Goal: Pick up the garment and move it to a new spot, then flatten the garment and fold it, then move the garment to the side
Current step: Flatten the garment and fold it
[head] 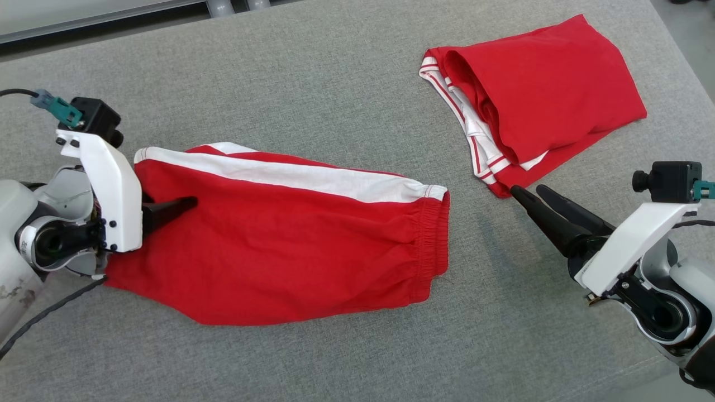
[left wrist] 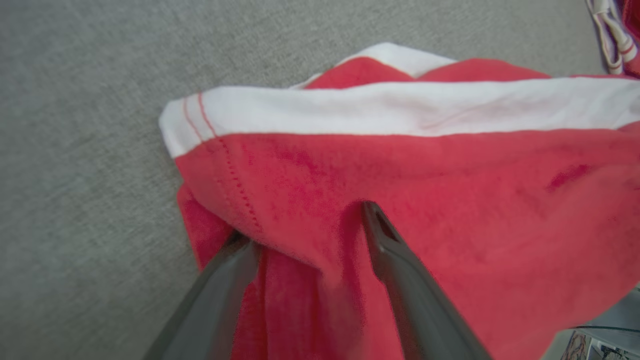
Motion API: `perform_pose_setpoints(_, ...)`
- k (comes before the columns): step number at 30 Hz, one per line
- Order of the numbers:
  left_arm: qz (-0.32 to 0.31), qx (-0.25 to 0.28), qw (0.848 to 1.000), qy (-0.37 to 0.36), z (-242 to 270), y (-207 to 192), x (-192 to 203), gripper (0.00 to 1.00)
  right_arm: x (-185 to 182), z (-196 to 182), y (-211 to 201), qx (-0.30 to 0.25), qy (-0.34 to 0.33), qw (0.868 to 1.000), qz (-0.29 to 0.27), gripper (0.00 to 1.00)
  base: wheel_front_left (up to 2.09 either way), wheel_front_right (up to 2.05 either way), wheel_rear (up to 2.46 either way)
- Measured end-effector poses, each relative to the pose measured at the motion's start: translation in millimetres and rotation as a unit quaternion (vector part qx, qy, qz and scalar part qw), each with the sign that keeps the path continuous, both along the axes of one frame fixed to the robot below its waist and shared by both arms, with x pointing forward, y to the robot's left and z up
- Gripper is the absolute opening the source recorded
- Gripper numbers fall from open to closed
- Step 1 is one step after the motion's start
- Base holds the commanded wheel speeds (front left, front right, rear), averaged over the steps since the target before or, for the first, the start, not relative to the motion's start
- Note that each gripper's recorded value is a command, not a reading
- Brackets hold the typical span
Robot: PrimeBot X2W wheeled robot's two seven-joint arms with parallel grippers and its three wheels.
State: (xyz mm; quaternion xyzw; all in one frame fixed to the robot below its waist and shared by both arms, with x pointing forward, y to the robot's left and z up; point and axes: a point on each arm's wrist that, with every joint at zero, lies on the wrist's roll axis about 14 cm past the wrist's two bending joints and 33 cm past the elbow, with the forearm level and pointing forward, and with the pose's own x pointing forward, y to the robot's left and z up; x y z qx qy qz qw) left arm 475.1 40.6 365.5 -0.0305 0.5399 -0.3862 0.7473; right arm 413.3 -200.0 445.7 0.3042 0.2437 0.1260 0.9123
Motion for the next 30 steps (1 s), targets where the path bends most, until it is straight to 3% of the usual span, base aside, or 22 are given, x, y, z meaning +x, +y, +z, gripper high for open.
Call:
perform_pose_setpoints(2,-0.008,-0.006,1.000,0.005,2,-4,-5,0.00,1,0,1,0.000,0.001,1.000,0.002,1.00,0.00,0.00,0.00)
perform_pose_setpoints(14,0.009,-0.002,1.000,-0.015,19,7,-20,0.00,-8,18,7,0.000,-0.015,1.000,0.014,1.00,0.00,0.00,0.00)
perform_pose_setpoints(30,0.082,-0.023,0.996,-0.027,72,50,-96,0.00,-55,49,26,0.016,-0.049,0.998,0.039,1.00,0.00,0.00,0.00)
